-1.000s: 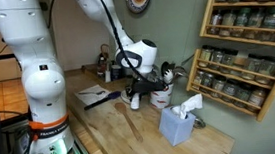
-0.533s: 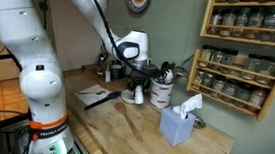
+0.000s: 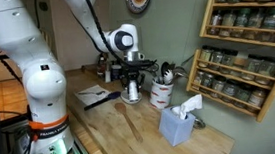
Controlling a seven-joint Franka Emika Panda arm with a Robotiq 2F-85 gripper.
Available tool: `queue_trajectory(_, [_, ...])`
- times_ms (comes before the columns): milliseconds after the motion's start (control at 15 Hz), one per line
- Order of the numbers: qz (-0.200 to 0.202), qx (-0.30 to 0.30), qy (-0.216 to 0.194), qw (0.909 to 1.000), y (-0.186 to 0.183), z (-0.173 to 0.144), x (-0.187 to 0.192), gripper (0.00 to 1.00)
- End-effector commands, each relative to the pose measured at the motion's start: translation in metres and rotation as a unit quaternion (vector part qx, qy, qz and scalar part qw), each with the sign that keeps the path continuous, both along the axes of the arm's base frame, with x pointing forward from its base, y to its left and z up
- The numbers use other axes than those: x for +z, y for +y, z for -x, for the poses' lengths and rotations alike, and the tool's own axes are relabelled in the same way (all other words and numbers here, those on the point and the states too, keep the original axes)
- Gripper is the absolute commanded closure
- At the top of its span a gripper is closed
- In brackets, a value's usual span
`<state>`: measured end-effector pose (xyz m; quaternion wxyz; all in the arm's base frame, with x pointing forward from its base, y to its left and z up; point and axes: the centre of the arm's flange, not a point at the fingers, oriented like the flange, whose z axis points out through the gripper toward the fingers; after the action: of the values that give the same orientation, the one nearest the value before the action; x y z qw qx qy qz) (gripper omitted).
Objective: Pick up the salt shaker and put it inside the bowl
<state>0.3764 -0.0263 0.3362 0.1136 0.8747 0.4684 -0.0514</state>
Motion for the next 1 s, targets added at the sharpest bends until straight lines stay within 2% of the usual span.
queue_trajectory(0, [0.052,0.003,0.01,0.9986,0.031,0.025,0.001,0.7])
queue_trajectory(133, [0.085,0.006,0.012,0.9963,0.046,0.023,0.0,0.7])
queue_trajectory(200, [0.082,0.018,0.019,0.9963,0.053,0.022,0.001,0.7])
queue_trajectory(267, [0.063,0.01,0.014,0.9979,0.04,0.009,0.0,0.45])
queue_trajectory(667, [0.069,0.019,0.02,0.9972,0.051,0.014,-0.003,0.45])
queue_trajectory(733, [0.069,0.019,0.02,0.9972,0.051,0.014,-0.003,0.7])
queue_trajectory(933, [0.099,0.035,0.031,0.994,0.074,-0.004,0.001,0.7])
